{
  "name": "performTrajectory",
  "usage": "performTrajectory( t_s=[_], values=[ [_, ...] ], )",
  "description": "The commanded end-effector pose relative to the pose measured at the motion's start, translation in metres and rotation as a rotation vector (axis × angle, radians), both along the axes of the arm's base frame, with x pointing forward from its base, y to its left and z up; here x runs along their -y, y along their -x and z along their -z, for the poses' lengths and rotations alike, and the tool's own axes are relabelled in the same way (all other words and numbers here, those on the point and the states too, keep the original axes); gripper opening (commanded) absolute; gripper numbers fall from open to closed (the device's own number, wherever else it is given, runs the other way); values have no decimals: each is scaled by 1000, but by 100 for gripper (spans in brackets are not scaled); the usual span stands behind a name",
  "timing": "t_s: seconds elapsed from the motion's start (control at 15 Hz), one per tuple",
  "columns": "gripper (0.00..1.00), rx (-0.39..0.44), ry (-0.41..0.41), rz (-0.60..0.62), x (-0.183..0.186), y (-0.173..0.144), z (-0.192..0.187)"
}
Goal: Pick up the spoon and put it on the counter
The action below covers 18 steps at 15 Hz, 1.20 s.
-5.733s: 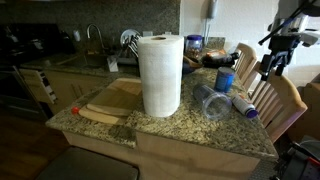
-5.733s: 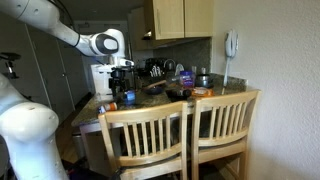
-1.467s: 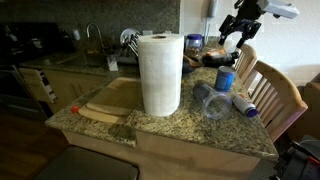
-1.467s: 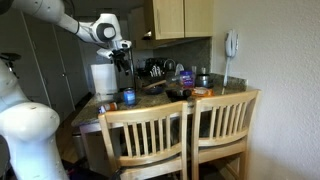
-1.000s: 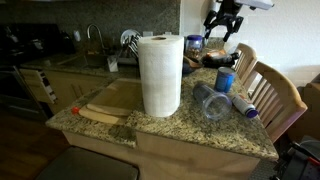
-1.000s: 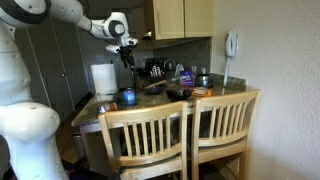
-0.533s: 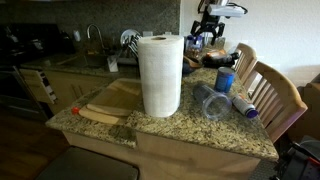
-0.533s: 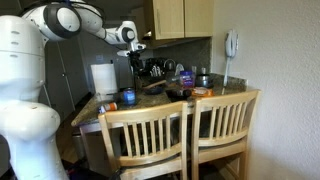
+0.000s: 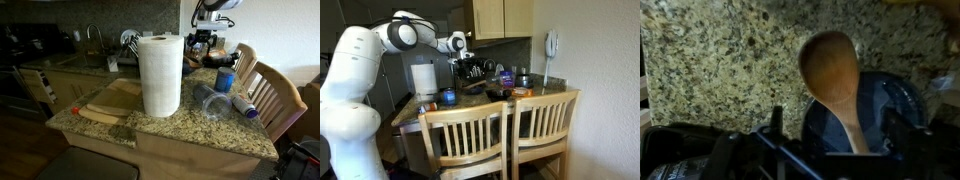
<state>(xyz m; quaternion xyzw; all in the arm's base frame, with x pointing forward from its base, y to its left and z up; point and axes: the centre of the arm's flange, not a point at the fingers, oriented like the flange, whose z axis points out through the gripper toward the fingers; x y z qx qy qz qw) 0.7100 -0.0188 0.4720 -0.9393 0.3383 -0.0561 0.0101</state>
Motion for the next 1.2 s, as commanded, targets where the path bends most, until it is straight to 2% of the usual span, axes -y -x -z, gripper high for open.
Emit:
performTrajectory(
  t_s=[0.0, 0.07, 0.33, 0.47, 0.67, 0.73, 1.07, 1.13],
  values=[
    [100, -5, 4, 8, 4, -8, 11],
    [100, -11, 5, 8, 4, -9, 18],
    [100, 31, 6, 8, -6, -4, 2],
    [100, 80, -13, 65, -12, -32, 6],
    [100, 72, 1, 151, -21, -65, 20],
    [100, 68, -9, 105, -18, -30, 13],
    [100, 73, -5, 137, -24, -46, 30],
    [100, 9, 71, 104, -23, -48, 32]
  ],
)
